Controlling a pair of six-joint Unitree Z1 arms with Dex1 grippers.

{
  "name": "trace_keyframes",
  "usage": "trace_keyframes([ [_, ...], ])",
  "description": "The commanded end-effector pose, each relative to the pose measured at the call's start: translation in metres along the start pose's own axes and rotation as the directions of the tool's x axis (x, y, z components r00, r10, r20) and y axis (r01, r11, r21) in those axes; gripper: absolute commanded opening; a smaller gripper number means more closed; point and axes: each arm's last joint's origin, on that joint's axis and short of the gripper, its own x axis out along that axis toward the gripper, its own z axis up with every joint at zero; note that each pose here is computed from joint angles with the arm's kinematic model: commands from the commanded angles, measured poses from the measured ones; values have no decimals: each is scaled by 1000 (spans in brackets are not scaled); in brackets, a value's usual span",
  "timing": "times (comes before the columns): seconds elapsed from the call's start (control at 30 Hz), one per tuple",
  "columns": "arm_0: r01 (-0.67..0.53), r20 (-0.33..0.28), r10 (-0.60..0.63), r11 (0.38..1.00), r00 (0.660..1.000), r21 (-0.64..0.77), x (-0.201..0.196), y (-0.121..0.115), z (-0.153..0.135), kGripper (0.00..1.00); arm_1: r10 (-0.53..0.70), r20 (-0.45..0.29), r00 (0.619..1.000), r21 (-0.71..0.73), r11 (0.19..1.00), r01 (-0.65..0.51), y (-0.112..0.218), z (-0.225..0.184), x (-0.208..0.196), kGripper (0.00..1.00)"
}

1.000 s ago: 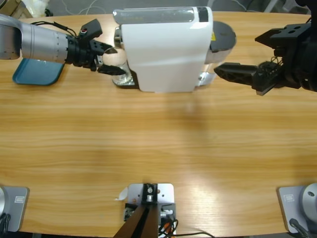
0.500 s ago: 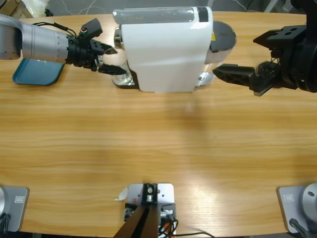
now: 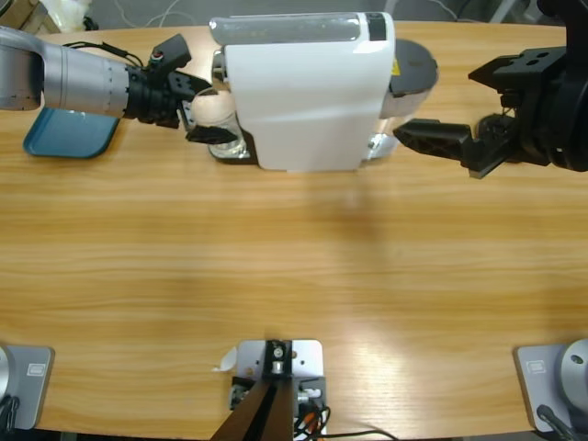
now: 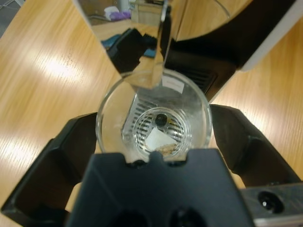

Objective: Pour coffee

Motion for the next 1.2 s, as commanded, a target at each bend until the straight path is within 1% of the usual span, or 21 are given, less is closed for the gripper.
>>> trace_keyframes([
  [0.03,-55,0,55,998,999,-17,-26,-3,-20,991,-19,-66,998,-25,1000,17,4,-11,17,1000],
  [0.13,-93,43,94,995,995,-18,-52,-8,-15,991,-25,-64,998,-23,999,24,4,-11,17,1000],
  [0.2,-105,64,106,994,992,-24,-71,-20,-13,991,-28,-50,998,-17,999,27,3,-8,15,1000],
  [0.3,-125,48,129,989,990,-82,-99,-47,-23,991,-24,2,1000,6,1000,24,-1,3,3,1000],
  [0.37,-98,27,102,986,994,-138,-113,-68,-29,991,-18,33,999,23,1000,17,-3,9,-4,1000],
  [0.4,-85,13,89,981,996,-172,-122,-79,-29,991,-16,41,999,27,1000,15,-3,12,-6,1000],
  [0.47,-100,-4,103,961,995,-257,-144,-100,-26,991,-25,51,998,32,999,24,-3,18,-8,1000],
  [0.5,-122,-8,125,946,992,-299,-158,-111,-25,991,-48,47,998,30,998,47,-4,21,-9,1000],
  [0.57,-155,-24,157,920,987,-359,-174,-124,-28,991,-103,16,995,44,994,103,-14,37,-13,1000],
  [0.63,-175,-47,172,886,984,-430,-183,-131,-33,991,-146,12,989,90,985,144,-26,55,-14,1000],
  [0.7,-182,-64,174,834,983,-521,-188,-135,-36,991,-182,20,983,144,974,177,-38,74,-13,997],
  [0.73,-194,-74,183,810,980,-553,-190,-137,-37,991,-172,2,985,161,972,169,-44,84,-10,981],
  [0.8,-248,-110,226,780,968,-574,-195,-138,-38,991,-63,-57,996,193,979,73,-59,102,0,961],
  [0.83,-296,-116,282,764,952,-573,-201,-139,-38,991,-11,-80,997,220,975,29,-66,111,5,877],
  [0.9,-335,-118,330,745,937,-577,-207,-141,-38,991,54,-86,995,244,969,-31,-68,122,17,551],
  [0.93,-338,-128,327,743,936,-578,-208,-141,-39,991,78,-91,993,249,967,-53,-68,127,24,504],
  [1.0,-345,-155,315,740,936,-578,-205,-142,-42,991,110,-104,989,252,964,-80,-65,138,37,501],
  [1.03,-345,-159,312,740,937,-577,-205,-142,-43,991,124,-122,985,255,963,-90,-64,142,44,336],
  [1.07,-341,-159,308,743,938,-575,-204,-142,-43,991,120,-144,982,253,964,-80,-63,145,51,25],
  [1.1,-339,-162,302,746,939,-574,-203,-142,-43,991,104,-157,982,247,967,-63,-63,148,57,0],
  [1.2,-341,-171,298,748,939,-570,-201,-141,-43,991,83,-183,980,234,971,-39,-66,152,72,0],
])
